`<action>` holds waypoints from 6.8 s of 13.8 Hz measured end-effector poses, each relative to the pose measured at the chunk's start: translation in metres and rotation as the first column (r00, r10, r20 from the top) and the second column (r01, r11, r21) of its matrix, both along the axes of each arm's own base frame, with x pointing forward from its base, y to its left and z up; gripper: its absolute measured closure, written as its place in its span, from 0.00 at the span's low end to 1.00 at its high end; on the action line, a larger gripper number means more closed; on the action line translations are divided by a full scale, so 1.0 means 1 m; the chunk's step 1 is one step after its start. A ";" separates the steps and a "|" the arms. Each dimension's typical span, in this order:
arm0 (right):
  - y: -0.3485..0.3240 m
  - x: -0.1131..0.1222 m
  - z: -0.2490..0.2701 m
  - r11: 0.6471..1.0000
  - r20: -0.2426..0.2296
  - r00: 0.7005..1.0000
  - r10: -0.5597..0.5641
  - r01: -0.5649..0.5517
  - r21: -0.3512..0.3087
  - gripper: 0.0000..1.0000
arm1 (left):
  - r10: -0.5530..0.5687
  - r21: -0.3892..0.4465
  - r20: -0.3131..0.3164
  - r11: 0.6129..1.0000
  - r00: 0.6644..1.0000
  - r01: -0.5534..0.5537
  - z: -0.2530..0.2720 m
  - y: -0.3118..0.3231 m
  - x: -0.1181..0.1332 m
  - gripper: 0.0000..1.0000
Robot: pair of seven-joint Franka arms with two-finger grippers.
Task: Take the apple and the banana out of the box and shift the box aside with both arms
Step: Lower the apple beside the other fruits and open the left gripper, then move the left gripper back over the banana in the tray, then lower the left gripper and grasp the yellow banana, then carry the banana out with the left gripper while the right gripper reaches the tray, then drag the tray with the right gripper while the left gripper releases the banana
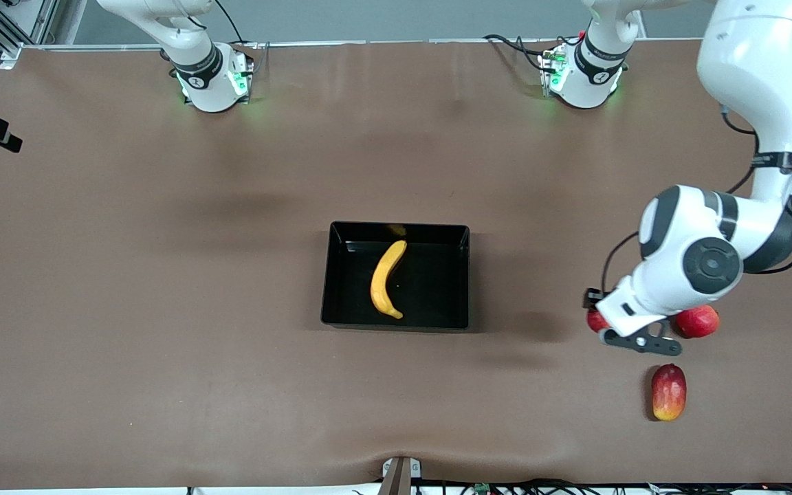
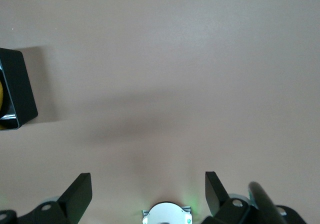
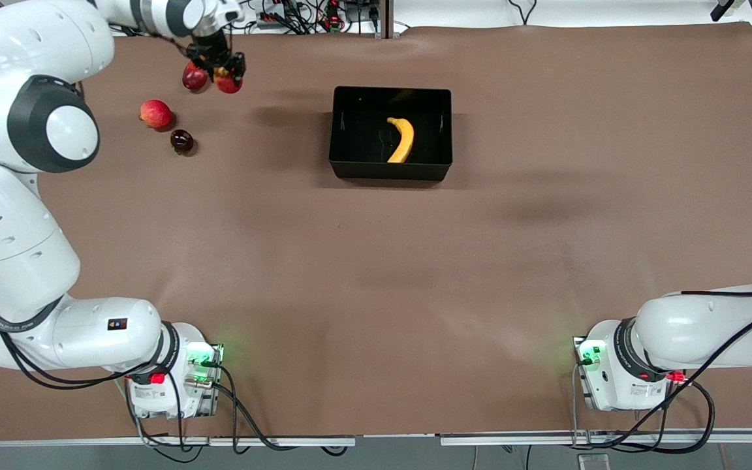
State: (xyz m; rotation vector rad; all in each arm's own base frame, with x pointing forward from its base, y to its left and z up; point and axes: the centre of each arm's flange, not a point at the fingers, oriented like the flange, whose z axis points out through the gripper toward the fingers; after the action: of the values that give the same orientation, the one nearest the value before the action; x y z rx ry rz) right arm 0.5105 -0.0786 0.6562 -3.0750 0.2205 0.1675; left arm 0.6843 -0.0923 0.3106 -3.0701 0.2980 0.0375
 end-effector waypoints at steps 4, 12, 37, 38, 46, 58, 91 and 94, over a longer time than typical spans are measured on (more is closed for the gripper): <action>-0.002 0.000 0.001 1.000 0.000 1.000 -0.005 0.005 0.000 0.00 | -0.028 0.017 0.041 0.999 0.999 0.027 -0.066 0.026 -0.008 0.35; -0.008 -0.001 0.001 1.000 0.000 1.000 -0.016 0.016 0.000 0.00 | -0.014 0.013 0.063 1.000 0.998 0.013 -0.102 0.061 -0.012 0.30; -0.010 0.006 -0.013 1.000 -0.040 0.999 -0.018 0.018 0.003 0.00 | 0.288 -0.206 0.104 0.943 0.952 -0.263 -0.021 -0.379 -0.108 0.00; -0.010 0.008 -0.018 1.000 -0.048 0.999 -0.018 0.018 0.003 0.00 | 0.297 -0.195 0.111 0.942 0.948 -0.272 -0.030 -0.394 -0.115 0.00; -0.003 0.031 -0.075 1.000 -0.192 0.981 0.000 0.004 0.021 0.00 | 0.297 -0.256 0.097 0.930 0.950 -0.265 -0.096 -0.448 -0.146 0.00; -0.030 0.020 -0.175 0.998 -0.171 0.983 -0.061 0.066 0.020 0.00 | 0.268 -0.253 0.101 0.938 0.958 -0.236 -0.141 -0.454 -0.155 0.35; 0.432 0.087 -0.431 0.997 0.130 0.989 0.069 -0.063 -0.051 0.79 | -0.189 -0.110 -0.001 0.976 0.982 0.188 -0.111 -0.030 0.011 0.64; 0.432 0.091 -0.418 0.996 0.113 0.991 0.068 -0.062 -0.057 0.96 | -0.211 -0.094 0.015 0.973 0.977 0.212 -0.122 -0.028 0.009 0.64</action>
State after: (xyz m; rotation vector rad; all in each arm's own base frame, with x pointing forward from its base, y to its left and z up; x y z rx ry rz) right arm 0.6014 0.3535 0.2381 -3.1341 0.1208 -0.0132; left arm 0.6931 -0.1204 0.1884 -3.1110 0.6426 0.0061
